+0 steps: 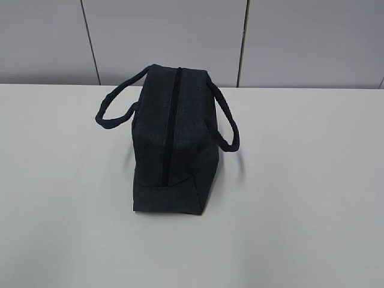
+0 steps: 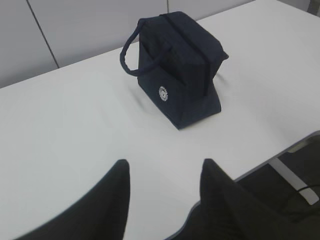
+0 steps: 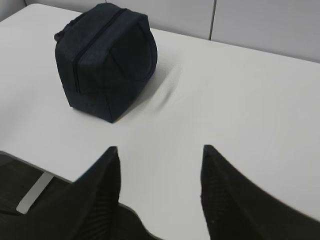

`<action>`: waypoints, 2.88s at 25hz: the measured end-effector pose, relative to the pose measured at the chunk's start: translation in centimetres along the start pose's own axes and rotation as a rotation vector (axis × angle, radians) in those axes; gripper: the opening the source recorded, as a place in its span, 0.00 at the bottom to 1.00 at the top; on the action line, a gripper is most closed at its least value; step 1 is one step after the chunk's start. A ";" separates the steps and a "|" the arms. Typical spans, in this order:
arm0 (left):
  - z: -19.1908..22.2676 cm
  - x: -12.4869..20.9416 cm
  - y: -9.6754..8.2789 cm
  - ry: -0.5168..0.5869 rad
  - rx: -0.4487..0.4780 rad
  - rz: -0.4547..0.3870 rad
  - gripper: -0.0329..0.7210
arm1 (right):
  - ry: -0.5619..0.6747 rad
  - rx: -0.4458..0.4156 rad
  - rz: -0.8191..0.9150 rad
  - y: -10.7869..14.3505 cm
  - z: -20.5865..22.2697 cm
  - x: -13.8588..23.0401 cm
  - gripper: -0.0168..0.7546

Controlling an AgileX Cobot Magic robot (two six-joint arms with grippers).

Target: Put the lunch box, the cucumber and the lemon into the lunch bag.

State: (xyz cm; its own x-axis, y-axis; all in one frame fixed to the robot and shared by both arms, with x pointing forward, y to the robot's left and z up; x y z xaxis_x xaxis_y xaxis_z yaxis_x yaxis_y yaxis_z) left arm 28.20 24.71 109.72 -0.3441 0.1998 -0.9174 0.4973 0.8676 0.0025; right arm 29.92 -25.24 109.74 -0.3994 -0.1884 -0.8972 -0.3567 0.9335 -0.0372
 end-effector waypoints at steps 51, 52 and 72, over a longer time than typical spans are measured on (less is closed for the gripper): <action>5.4 8.1 2.8 0.116 -0.132 -0.046 0.42 | 0.113 0.146 0.006 -2.5 4.8 9.7 0.43; 5.4 8.1 3.0 0.116 -0.147 -0.054 0.42 | 0.115 0.168 0.017 -2.7 4.8 9.7 0.43; 5.2 8.2 4.2 0.117 -0.280 -0.120 0.36 | 0.121 0.272 0.075 -3.6 4.6 9.7 0.43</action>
State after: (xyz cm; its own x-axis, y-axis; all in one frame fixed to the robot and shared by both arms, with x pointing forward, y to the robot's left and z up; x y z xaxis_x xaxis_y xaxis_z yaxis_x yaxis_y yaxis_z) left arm 31.60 27.59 100.13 -0.4848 0.1251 -0.8656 0.2147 0.9765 0.0209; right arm 31.23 -29.00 99.10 -0.5196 -0.1355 -0.8436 -0.0896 0.9905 -0.1039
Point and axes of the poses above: a point on each arm's last joint axis where the gripper is mounted, z pointing out along that axis toward the gripper, y along the wrist's bending axis when the last joint is at zero, x = y × z, the point moved 10 cm from there along z, pointing out along that axis toward the gripper, and after that the axes turned 2 degrees about -z, right-handed, at the moved point
